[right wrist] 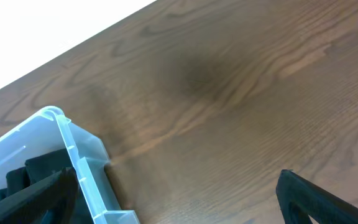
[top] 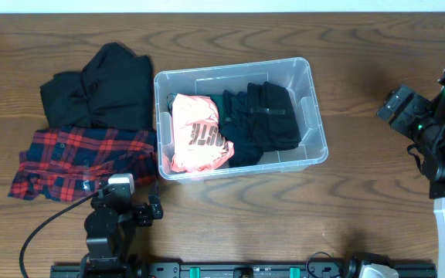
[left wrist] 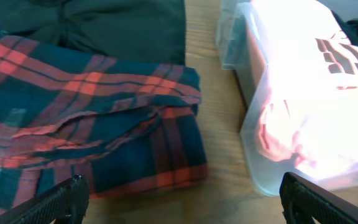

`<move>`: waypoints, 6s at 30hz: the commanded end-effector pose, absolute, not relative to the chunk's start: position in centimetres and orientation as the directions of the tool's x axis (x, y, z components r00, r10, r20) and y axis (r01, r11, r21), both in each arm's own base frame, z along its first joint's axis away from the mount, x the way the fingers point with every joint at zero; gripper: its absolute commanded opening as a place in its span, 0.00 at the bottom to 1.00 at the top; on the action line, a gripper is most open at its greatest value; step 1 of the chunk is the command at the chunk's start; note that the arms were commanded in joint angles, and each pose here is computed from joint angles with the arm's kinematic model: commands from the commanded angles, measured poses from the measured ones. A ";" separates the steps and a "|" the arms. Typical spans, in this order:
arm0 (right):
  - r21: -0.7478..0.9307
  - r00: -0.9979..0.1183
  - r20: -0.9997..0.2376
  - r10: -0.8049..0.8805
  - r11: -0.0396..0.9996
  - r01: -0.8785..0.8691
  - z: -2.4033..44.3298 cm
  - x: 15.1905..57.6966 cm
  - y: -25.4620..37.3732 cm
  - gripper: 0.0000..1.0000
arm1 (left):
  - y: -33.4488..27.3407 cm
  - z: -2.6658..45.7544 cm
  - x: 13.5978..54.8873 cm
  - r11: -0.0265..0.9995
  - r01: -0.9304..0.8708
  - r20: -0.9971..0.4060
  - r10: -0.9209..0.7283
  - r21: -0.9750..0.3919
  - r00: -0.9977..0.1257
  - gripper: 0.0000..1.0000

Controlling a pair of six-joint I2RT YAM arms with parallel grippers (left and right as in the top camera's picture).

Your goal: Pack container

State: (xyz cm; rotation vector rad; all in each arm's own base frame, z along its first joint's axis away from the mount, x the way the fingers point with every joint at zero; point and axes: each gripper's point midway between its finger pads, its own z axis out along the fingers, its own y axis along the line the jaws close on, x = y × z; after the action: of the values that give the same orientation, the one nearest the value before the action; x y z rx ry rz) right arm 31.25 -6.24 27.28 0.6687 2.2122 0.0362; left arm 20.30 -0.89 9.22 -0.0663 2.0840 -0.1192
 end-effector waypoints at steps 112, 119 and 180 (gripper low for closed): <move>0.231 -0.544 -0.694 0.472 0.861 0.452 27.0 31.1 -6.4 0.99 | 1.7 38.6 24.3 0.444 -0.009 -0.385 -0.786 -0.896 -0.484 0.06; 0.231 -0.544 -0.694 0.472 0.861 0.452 27.0 31.1 -6.4 0.99 | -1.1 41.4 24.8 0.468 0.025 -0.431 -0.791 -0.884 -0.434 0.06; 0.231 -0.544 -0.694 0.472 0.861 0.452 27.0 31.1 -6.4 0.99 | -14.9 19.2 34.9 0.859 -0.400 -0.529 -0.511 -0.319 -0.677 0.72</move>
State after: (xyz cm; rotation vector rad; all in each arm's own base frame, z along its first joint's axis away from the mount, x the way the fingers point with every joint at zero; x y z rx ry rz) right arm 31.10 -6.21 26.91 0.6715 2.2245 0.0347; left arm 34.85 -15.57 18.27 -0.8818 2.3817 -0.3369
